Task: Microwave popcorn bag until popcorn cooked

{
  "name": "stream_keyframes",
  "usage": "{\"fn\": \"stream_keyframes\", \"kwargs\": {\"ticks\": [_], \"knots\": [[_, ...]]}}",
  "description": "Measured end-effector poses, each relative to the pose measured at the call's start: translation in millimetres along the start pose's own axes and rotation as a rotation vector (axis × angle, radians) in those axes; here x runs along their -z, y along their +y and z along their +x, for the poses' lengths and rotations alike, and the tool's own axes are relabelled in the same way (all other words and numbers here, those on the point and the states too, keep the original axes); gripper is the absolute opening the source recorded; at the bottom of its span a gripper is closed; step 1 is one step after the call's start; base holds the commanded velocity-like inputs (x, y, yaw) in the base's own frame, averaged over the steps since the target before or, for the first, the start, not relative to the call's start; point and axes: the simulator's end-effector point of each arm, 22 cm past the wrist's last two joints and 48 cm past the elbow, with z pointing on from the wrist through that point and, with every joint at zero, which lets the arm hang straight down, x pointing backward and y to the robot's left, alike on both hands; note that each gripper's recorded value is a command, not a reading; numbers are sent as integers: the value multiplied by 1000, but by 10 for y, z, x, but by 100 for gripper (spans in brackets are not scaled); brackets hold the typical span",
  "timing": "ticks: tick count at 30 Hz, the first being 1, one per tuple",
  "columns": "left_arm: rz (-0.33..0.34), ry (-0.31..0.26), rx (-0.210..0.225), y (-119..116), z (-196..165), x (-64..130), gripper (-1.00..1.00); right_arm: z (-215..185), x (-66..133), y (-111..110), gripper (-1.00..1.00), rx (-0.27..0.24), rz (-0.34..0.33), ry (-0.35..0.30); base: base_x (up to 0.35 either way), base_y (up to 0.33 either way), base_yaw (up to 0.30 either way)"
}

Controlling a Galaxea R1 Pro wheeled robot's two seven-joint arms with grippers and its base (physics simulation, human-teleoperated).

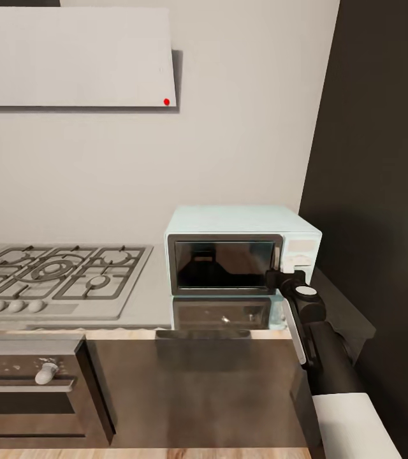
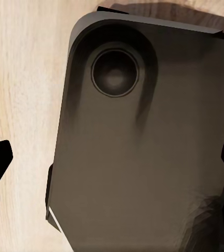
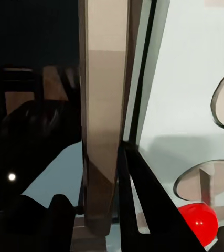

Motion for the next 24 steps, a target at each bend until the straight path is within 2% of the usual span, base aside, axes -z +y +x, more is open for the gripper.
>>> {"fn": "stream_keyframes", "kwargs": {"ticks": [7, 16, 24], "knots": [[-1, 0, 2, 2, 0, -1, 100, 6, -8, 1, -100, -7, -9, 1, -63, 0, 0], [0, 1, 8, -13, 3, -1, 100, 8, -8, 120, -100, -47, -54, 1, -335, 0, 0], [1, 2, 9, -18, 4, -1, 100, 0, 14, 295, -100, -17, -86, -4, -345, 50, 0]]}}
